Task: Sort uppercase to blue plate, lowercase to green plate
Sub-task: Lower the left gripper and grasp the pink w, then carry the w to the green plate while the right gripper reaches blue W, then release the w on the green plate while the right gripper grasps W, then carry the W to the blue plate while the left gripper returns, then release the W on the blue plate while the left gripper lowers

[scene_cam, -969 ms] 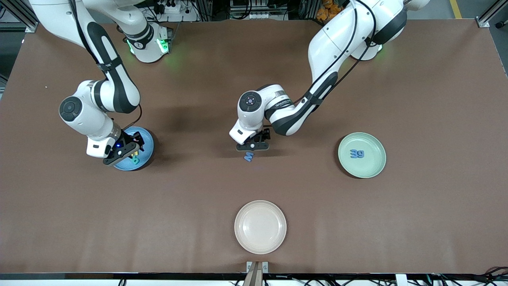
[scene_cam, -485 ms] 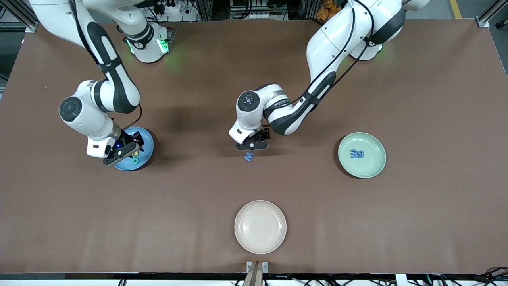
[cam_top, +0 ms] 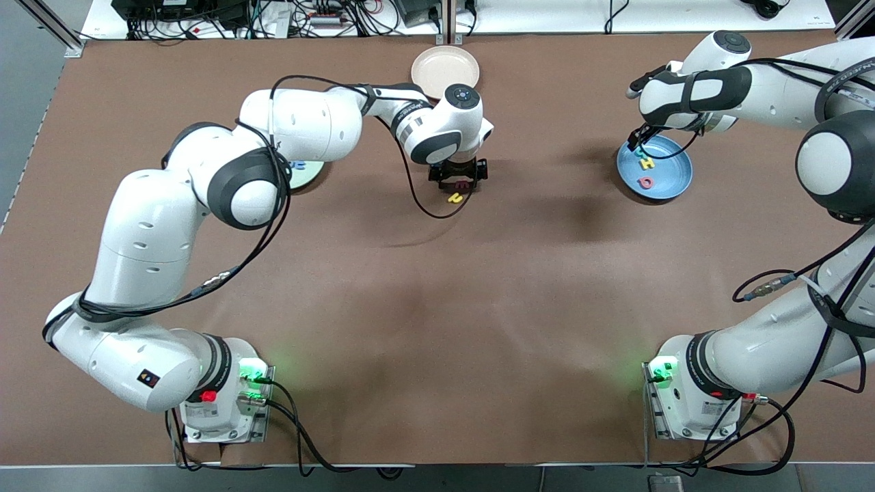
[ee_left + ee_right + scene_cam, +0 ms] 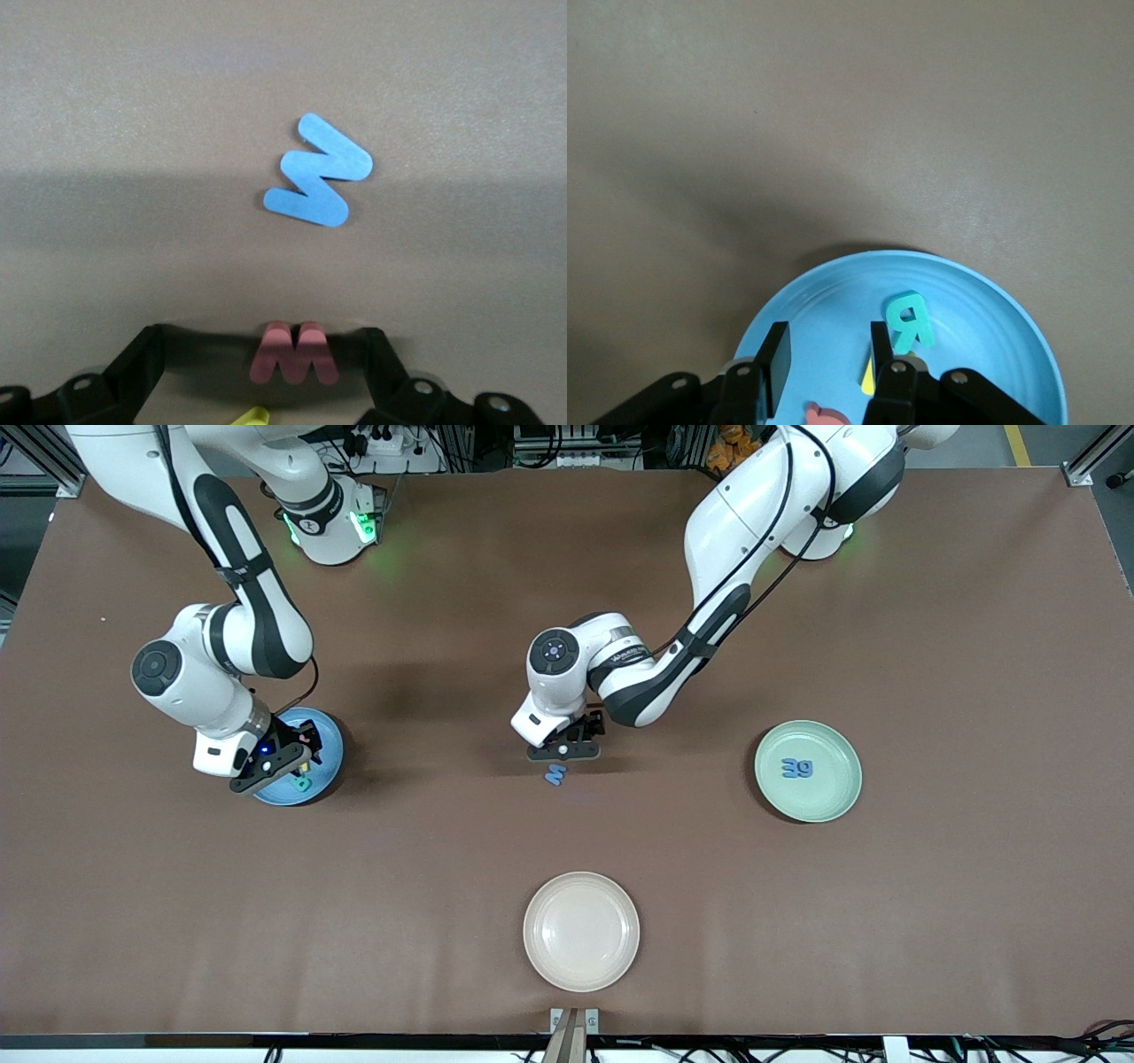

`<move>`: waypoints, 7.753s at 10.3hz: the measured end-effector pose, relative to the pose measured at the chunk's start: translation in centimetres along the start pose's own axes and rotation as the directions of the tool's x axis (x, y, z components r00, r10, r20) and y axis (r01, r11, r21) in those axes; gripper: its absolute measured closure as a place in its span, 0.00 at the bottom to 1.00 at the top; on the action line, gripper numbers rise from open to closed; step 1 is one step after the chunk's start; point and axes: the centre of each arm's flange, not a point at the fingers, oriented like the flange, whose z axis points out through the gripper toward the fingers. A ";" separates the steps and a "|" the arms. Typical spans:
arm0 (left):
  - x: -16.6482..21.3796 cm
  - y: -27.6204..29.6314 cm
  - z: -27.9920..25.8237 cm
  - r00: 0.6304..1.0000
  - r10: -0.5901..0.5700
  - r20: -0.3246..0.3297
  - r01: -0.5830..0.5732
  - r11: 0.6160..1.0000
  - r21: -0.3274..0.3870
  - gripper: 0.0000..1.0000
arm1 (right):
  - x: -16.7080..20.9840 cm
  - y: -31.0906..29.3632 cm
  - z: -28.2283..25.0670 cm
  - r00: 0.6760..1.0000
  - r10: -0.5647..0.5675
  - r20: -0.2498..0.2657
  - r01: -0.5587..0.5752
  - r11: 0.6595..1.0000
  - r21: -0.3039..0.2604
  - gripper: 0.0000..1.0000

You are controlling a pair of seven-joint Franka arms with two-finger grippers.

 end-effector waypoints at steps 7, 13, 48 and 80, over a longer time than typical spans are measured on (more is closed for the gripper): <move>-0.3 0.6 -1.1 1.000 -0.022 0.022 0.023 1.000 -0.009 0.61 | 1.4 0.0 -1.2 1.000 -0.008 0.016 0.008 0.999 0.031 0.24; 6.1 -5.3 -6.0 0.985 -0.170 0.035 0.167 0.983 0.073 0.61 | 5.0 -3.2 -2.7 0.989 0.150 -0.005 -0.150 0.987 0.057 0.26; 15.3 -41.9 -8.3 0.942 -0.183 0.280 0.142 0.977 0.159 0.00 | 22.6 -39.3 9.9 0.544 0.832 -0.108 -0.837 0.547 -0.010 0.49; -0.5 -2.3 -2.9 0.854 -0.518 0.038 0.517 0.855 0.026 0.00 | -3.6 -0.9 -1.0 0.955 0.295 -0.018 -0.292 0.933 -0.212 0.44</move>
